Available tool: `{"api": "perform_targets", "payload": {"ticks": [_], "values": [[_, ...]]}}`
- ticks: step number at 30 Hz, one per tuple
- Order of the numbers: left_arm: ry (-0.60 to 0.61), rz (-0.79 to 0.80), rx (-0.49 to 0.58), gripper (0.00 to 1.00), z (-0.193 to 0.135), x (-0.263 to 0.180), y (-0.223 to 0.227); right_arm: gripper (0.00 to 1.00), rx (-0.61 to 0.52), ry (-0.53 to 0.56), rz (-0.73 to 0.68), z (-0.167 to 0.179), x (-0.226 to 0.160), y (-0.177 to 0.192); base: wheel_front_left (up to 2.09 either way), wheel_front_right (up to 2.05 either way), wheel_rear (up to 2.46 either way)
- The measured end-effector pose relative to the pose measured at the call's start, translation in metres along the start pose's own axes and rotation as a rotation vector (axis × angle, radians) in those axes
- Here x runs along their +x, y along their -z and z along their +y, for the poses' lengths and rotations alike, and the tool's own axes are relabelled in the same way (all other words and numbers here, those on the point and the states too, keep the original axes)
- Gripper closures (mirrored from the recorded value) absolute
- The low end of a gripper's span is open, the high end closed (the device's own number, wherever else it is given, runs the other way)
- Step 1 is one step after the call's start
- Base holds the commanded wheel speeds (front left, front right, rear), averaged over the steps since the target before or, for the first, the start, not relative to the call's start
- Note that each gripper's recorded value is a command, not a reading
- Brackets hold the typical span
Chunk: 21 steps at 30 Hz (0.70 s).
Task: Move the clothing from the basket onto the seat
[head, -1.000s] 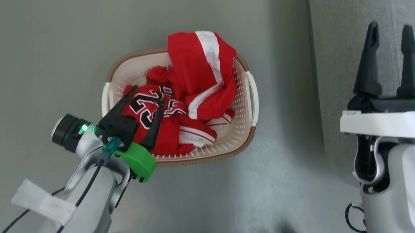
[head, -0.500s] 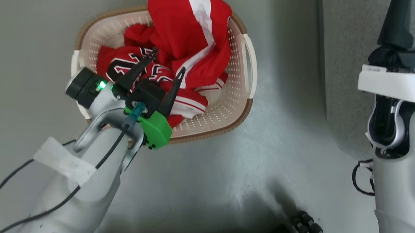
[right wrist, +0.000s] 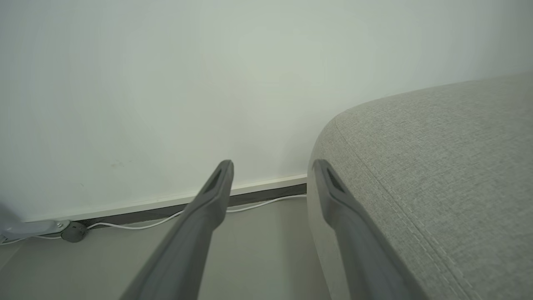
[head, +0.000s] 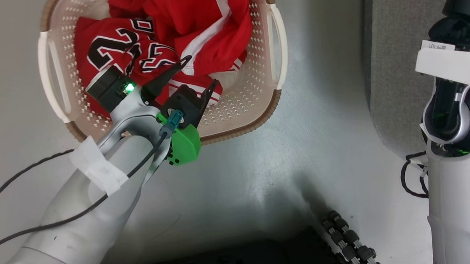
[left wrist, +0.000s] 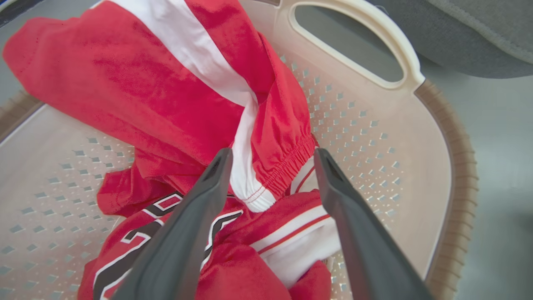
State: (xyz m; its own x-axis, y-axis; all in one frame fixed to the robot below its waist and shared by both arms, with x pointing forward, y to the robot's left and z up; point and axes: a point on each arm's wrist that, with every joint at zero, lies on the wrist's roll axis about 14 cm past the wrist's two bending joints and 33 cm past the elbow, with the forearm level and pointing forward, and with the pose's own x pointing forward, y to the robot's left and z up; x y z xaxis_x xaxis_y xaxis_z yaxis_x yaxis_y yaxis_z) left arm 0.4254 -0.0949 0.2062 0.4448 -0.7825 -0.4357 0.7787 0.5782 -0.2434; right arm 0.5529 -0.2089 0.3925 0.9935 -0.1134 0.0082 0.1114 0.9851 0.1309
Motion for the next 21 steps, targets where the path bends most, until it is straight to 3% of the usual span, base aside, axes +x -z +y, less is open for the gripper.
{"api": "perform_targets", "payload": {"ticks": [21], "values": [[0.025, 0.068, -0.015, 0.0, 0.011, 0.038, 0.032, 0.0, -0.018, 0.04, 0.054, -0.017, 0.0, 0.024, 0.0, 0.0, 0.0]]}}
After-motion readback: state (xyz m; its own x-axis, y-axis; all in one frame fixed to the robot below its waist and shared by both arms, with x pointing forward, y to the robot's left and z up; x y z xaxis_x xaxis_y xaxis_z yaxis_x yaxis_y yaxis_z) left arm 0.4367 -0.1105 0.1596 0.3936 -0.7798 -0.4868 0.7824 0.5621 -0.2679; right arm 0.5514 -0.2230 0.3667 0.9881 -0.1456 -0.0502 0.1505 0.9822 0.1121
